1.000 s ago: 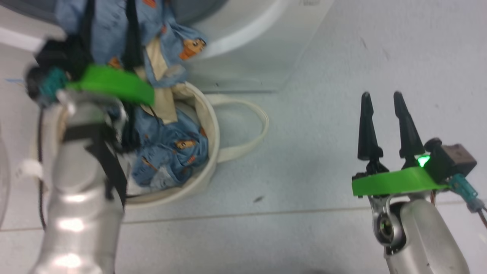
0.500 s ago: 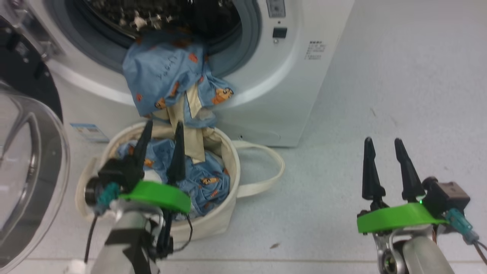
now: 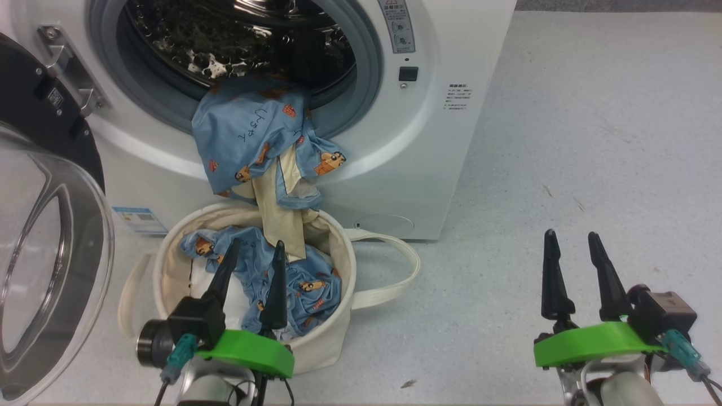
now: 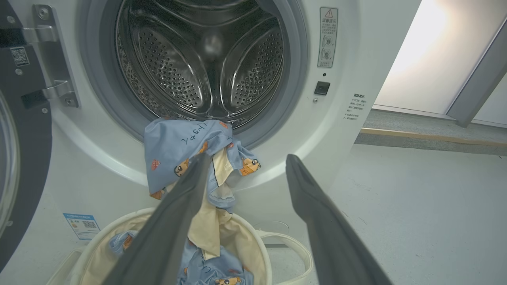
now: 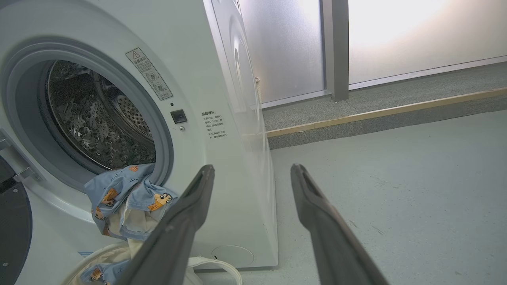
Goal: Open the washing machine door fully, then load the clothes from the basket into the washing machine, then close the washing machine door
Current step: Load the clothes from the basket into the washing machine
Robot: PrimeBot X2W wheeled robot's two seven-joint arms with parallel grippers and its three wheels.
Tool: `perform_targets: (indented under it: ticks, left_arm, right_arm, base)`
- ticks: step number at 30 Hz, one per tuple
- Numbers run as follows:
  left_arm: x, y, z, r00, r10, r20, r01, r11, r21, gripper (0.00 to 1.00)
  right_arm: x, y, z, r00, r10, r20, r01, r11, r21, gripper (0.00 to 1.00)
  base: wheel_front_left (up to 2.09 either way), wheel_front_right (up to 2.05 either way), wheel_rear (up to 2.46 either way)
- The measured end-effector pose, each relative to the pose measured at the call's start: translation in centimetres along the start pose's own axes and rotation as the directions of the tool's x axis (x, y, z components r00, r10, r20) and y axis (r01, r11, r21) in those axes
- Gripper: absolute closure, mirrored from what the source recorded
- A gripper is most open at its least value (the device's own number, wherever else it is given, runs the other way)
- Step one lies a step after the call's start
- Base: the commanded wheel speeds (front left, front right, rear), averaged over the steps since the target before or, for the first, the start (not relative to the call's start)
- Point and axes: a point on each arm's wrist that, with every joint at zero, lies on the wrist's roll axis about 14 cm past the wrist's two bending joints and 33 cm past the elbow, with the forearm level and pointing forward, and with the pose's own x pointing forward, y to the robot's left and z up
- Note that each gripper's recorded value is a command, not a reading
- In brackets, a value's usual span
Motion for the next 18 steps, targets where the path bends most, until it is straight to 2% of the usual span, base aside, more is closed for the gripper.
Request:
perform_targets:
  ticks: [8,18]
  left_arm:
    - [0.1,0.0,-0.1,1.0,0.006,-0.004,-0.006,1.0,-0.004,0.0]
    - [2.2,0.0,-4.0,0.994,0.005,-0.113,-0.008,0.999,-0.033,0.0]
  right_arm:
    - [0.0,0.2,-0.2,1.0,0.006,-0.005,-0.006,1.0,0.002,0.0]
    - [0.5,-0.9,-2.0,0.998,-0.025,-0.056,0.025,1.0,-0.001,0.0]
  base:
    - [0.0,0.0,0.0]
    - [0.0,0.0,0.0]
